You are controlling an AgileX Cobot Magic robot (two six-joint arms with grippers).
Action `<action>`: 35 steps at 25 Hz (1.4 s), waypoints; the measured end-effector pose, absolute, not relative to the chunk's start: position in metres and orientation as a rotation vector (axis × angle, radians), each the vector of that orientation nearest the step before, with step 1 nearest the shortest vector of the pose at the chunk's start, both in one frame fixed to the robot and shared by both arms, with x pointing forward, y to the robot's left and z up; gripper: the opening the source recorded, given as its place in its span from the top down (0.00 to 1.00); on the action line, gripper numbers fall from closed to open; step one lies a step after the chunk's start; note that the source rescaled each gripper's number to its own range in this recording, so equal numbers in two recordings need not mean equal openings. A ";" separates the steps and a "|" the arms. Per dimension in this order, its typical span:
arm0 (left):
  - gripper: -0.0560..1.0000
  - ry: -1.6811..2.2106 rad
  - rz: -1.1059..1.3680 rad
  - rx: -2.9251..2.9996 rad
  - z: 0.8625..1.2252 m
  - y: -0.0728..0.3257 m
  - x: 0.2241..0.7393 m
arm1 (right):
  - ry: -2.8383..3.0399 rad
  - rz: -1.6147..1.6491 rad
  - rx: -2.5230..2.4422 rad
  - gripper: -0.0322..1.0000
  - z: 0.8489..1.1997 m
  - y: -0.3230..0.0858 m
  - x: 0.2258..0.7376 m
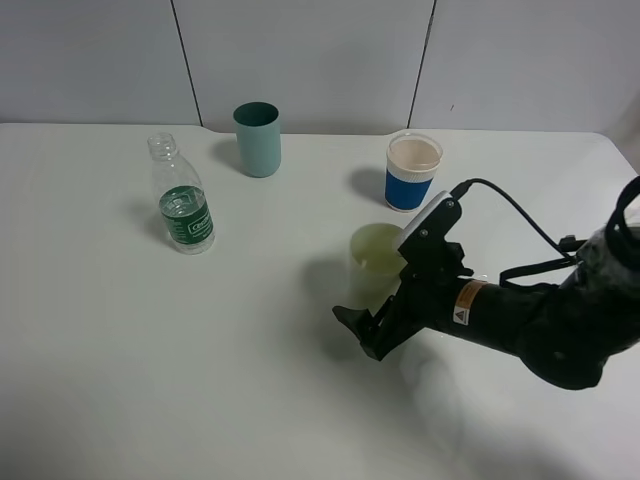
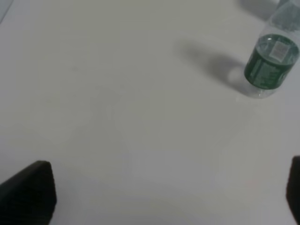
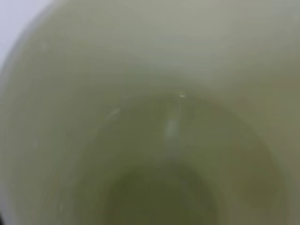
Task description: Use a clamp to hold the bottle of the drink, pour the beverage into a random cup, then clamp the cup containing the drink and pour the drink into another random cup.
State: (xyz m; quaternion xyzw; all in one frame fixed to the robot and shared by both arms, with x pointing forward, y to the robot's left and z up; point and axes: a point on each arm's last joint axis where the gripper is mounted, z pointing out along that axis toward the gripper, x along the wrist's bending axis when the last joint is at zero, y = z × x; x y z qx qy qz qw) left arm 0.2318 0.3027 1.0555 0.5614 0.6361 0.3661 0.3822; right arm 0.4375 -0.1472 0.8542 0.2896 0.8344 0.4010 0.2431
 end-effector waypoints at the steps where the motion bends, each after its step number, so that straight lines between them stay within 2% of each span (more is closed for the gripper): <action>1: 0.00 1.623 0.934 1.432 1.056 0.303 0.232 | 2.265 1.115 0.782 0.00 0.854 -0.146 0.438; 7: 0.00 1.623 0.934 1.432 1.056 0.303 0.232 | 2.162 1.265 0.706 0.00 0.844 -0.140 0.440; 15: 0.00 1.623 0.934 1.432 1.056 0.303 0.232 | 2.169 1.283 0.688 0.00 0.840 -0.139 0.438; 19: 0.00 1.623 0.934 1.432 1.056 0.303 0.232 | 2.169 1.283 0.688 0.06 0.840 -0.139 0.438; 20: 0.00 1.623 0.934 1.432 1.056 0.303 0.232 | 2.169 1.283 0.688 0.11 0.840 -0.139 0.438; 22: 0.00 1.623 0.934 1.432 1.056 0.303 0.232 | 2.167 1.283 0.690 0.64 0.840 -0.139 0.439; 23: 0.00 1.623 0.934 1.432 1.056 0.303 0.232 | 2.167 1.291 0.695 0.97 0.840 -0.139 0.438; 35: 0.00 1.623 0.933 1.433 1.055 0.303 0.232 | 2.162 1.291 0.716 0.96 0.840 -0.139 0.439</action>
